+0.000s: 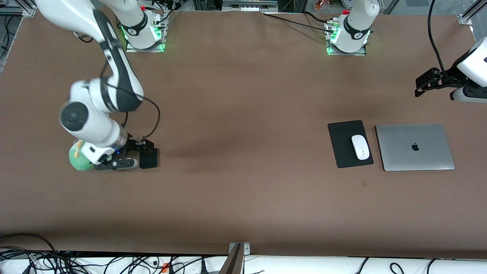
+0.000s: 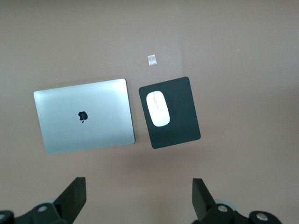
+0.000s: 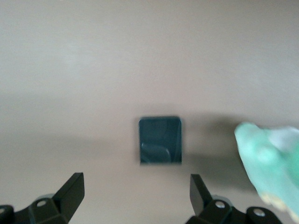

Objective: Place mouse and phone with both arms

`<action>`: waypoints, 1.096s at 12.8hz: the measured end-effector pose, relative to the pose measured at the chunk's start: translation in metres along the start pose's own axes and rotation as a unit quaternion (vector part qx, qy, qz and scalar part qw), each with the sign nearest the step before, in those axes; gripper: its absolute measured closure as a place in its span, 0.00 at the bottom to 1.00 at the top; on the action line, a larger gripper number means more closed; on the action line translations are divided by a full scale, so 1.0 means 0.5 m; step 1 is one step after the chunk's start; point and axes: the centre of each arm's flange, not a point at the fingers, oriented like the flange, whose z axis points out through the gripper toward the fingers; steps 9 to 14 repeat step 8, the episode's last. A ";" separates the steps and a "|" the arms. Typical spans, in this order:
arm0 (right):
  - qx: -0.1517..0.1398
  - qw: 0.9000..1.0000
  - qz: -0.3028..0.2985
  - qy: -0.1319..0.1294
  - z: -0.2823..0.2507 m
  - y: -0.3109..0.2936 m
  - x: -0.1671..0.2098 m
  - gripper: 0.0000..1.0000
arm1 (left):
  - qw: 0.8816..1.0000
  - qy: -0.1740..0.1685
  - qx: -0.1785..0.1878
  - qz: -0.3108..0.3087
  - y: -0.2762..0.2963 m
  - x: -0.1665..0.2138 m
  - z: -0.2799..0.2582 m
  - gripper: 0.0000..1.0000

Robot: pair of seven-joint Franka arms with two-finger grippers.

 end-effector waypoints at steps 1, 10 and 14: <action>0.004 1.000 0.001 -0.010 -0.098 -0.001 -0.025 0.00 | 1.000 0.000 0.000 0.000 0.000 0.000 0.000 0.00; 0.013 1.000 -0.006 -0.025 -0.398 0.036 -0.197 0.00 | 1.000 0.001 0.000 -0.004 -0.008 -0.001 -0.001 0.00; 0.013 1.000 -0.006 -0.025 -0.398 0.036 -0.197 0.00 | 1.000 0.001 0.000 -0.004 -0.008 -0.001 -0.001 0.00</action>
